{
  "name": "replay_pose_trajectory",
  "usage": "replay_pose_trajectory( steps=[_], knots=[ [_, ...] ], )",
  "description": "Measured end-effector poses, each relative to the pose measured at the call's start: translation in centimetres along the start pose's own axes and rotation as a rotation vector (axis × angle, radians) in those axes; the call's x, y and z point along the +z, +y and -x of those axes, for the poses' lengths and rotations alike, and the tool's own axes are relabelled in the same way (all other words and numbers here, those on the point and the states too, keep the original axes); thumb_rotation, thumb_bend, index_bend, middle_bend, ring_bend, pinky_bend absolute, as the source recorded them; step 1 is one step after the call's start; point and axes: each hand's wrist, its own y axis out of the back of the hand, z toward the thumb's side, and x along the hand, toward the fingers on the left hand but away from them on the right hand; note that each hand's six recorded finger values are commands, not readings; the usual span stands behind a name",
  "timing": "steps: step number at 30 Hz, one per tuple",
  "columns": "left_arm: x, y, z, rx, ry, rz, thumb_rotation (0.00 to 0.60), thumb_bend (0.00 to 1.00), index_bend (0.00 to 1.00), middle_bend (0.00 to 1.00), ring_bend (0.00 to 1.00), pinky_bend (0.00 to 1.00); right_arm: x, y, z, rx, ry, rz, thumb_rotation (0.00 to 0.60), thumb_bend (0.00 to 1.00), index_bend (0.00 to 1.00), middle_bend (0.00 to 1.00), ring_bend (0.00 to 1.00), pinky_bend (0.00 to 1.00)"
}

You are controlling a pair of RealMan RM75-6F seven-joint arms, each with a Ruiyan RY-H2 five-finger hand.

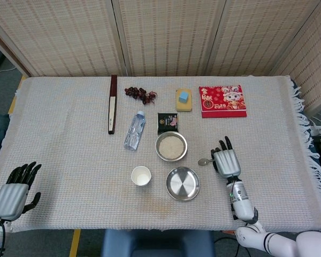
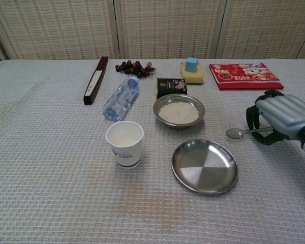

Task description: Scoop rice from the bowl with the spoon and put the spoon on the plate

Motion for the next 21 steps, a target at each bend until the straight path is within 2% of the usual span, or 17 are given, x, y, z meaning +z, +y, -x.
replay_pose_trajectory(
  steps=[8,17,21],
  knots=[
    [0.0,-0.03,0.01,-0.002,-0.001,-0.001,0.6,0.42,0.0,0.0,0.0,0.09,-0.03,-0.13,0.02,-0.002,-0.005,-0.006,0.6,0.36,0.81,0.55,0.19,0.11],
    [-0.02,-0.05,0.04,-0.002,0.0,-0.001,0.6,0.42,0.0,0.0,0.0,0.09,-0.32,0.01,0.09,-0.007,-0.009,-0.012,0.6,0.36,0.82,0.57,0.2,0.11],
    [-0.02,0.0,0.02,-0.001,0.0,0.0,0.6,0.42,0.0,0.0,0.0,0.09,-0.55,0.83,0.13,-0.029,-0.008,-0.014,0.6,0.36,0.82,0.57,0.2,0.11]
  ],
)
